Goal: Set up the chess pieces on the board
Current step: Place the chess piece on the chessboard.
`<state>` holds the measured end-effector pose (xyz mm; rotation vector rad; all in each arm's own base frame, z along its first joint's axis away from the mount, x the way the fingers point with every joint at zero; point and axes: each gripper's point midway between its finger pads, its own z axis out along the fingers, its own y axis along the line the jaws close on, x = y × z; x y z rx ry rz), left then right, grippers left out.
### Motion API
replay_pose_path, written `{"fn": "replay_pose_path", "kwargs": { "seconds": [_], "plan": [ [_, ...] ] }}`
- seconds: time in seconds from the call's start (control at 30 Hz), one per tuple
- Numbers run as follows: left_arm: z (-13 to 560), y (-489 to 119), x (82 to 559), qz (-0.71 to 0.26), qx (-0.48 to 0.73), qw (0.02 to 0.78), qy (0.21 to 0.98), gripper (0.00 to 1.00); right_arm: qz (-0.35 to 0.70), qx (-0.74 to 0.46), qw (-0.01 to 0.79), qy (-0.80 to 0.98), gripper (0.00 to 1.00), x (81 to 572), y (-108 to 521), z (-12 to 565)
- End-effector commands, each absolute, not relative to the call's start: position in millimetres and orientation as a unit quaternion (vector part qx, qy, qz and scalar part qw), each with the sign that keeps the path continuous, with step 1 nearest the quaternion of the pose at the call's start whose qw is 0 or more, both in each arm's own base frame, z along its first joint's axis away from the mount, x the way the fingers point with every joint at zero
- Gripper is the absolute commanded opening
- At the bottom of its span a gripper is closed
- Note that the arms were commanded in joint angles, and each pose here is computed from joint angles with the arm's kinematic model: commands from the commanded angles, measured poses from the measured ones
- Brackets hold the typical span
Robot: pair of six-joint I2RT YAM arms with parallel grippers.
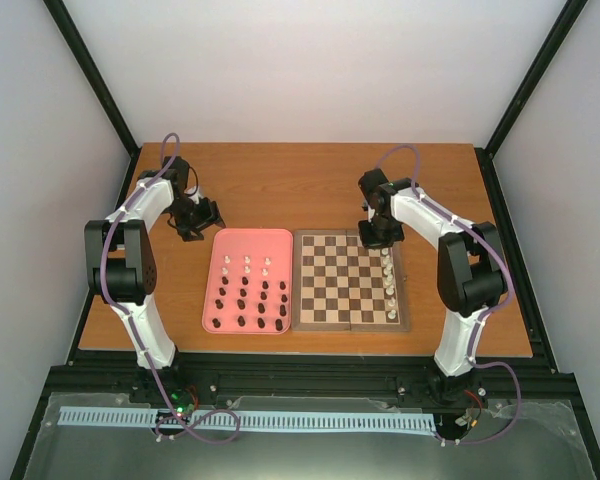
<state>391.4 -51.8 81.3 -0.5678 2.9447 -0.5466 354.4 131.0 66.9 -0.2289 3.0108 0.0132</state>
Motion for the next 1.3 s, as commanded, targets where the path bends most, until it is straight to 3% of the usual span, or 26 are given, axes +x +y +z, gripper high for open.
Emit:
{"fn": "replay_pose_path", "kwargs": {
  "seconds": [0.0, 0.47, 0.93, 1.27],
  "plan": [
    [82, -53, 396, -0.178, -0.176, 0.048, 0.967, 0.79, -0.008, -0.077, 0.058, 0.995, 0.03, 356, 124, 59],
    [83, -53, 397, -0.178, -0.175, 0.049, 0.967, 0.79, 0.003, -0.081, 0.039, 0.996, 0.04, 353, 127, 46],
    [84, -53, 396, -0.179, -0.175, 0.049, 0.967, 0.79, 0.022, -0.086, 0.047, 0.995, 0.19, 351, 132, 58],
    [85, -53, 396, -0.18, -0.175, 0.051, 0.967, 0.79, 0.041, -0.087, 0.094, 0.991, 0.3, 354, 140, 115]
  ]
}}
